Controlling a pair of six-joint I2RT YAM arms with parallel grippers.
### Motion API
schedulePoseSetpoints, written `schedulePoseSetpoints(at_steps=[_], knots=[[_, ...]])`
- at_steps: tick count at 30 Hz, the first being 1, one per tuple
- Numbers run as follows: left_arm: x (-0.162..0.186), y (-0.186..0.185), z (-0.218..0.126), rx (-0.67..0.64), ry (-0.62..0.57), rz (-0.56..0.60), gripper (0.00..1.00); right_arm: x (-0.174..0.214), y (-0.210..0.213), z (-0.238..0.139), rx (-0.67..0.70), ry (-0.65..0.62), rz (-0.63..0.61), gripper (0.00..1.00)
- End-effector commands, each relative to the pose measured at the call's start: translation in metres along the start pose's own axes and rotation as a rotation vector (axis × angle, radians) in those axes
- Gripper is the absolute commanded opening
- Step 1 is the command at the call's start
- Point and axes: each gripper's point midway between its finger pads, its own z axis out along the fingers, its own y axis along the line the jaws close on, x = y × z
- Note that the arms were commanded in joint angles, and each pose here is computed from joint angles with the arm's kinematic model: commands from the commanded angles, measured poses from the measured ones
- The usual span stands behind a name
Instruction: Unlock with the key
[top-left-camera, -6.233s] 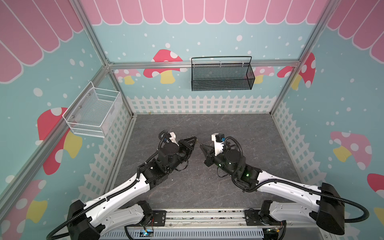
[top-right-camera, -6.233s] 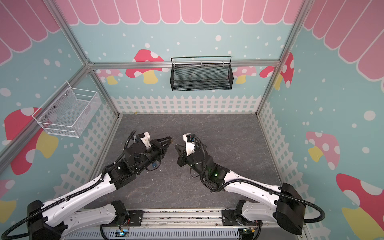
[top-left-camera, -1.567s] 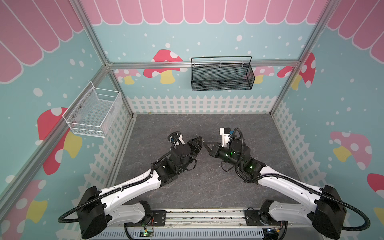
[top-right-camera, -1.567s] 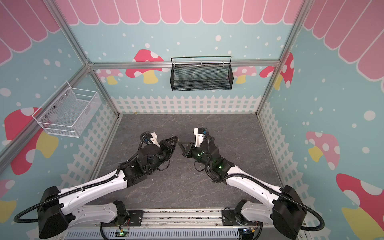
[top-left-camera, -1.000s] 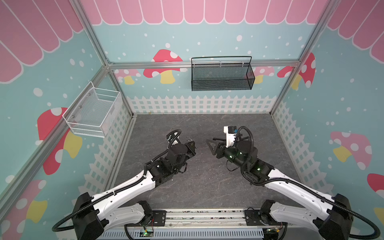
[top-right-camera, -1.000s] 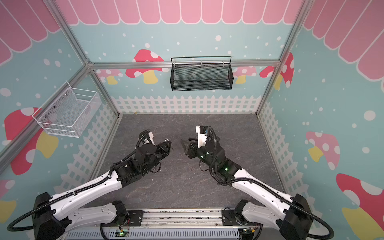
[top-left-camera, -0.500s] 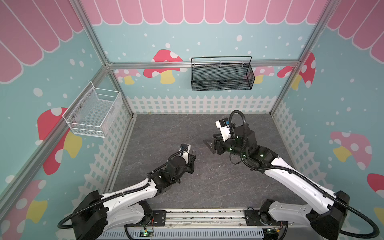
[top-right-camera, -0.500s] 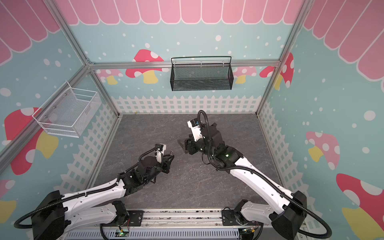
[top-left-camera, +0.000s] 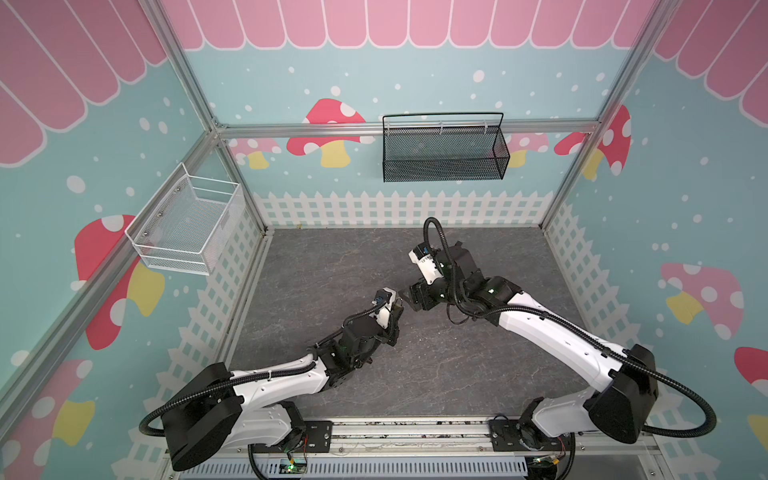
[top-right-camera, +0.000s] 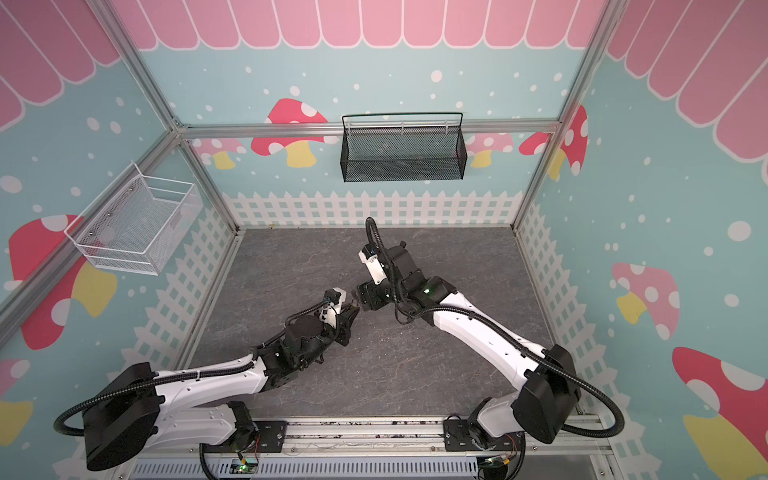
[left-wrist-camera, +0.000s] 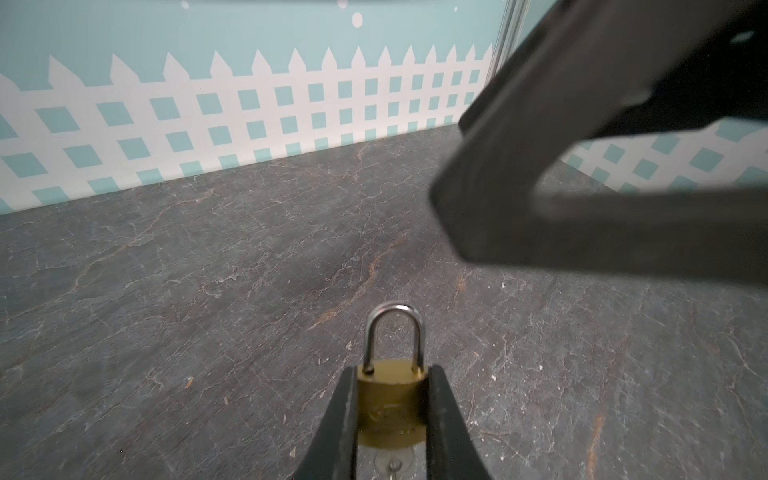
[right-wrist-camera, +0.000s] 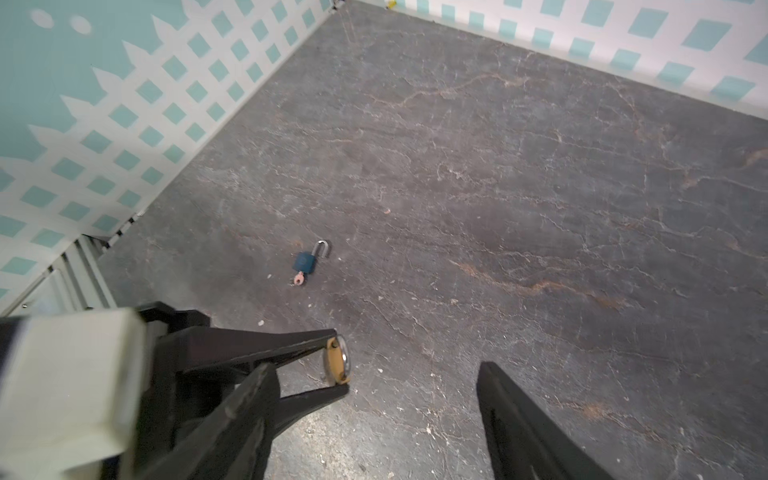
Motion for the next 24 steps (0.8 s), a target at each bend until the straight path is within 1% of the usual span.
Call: schedulePoseSetpoints(at_steps=[1, 5, 9, 12, 17, 24], knots=[[-0.014, -0.005, 0.002, 0.006, -0.047, 0.024, 0.0, -0.004, -0.004, 0.007, 0.031, 0.017, -0.04, 0.78], [-0.015, -0.004, 0.002, 0.004, -0.052, 0.022, 0.0, -0.002, -0.009, 0.019, 0.052, 0.042, -0.051, 0.78], [-0.015, -0.005, 0.002, 0.006, -0.053, 0.024, 0.0, 0.0, -0.02, 0.025, 0.119, 0.068, -0.054, 0.78], [-0.015, -0.004, 0.0, 0.004, -0.054, 0.027, 0.0, 0.005, -0.019, 0.028, 0.106, 0.095, -0.072, 0.78], [-0.016, -0.004, -0.001, 0.003, -0.06, 0.032, 0.0, 0.0, -0.022, 0.024, 0.127, 0.088, -0.082, 0.77], [-0.018, -0.004, -0.002, 0.007, -0.069, 0.037, 0.0, -0.005, -0.018, 0.022, 0.114, 0.09, -0.1, 0.78]])
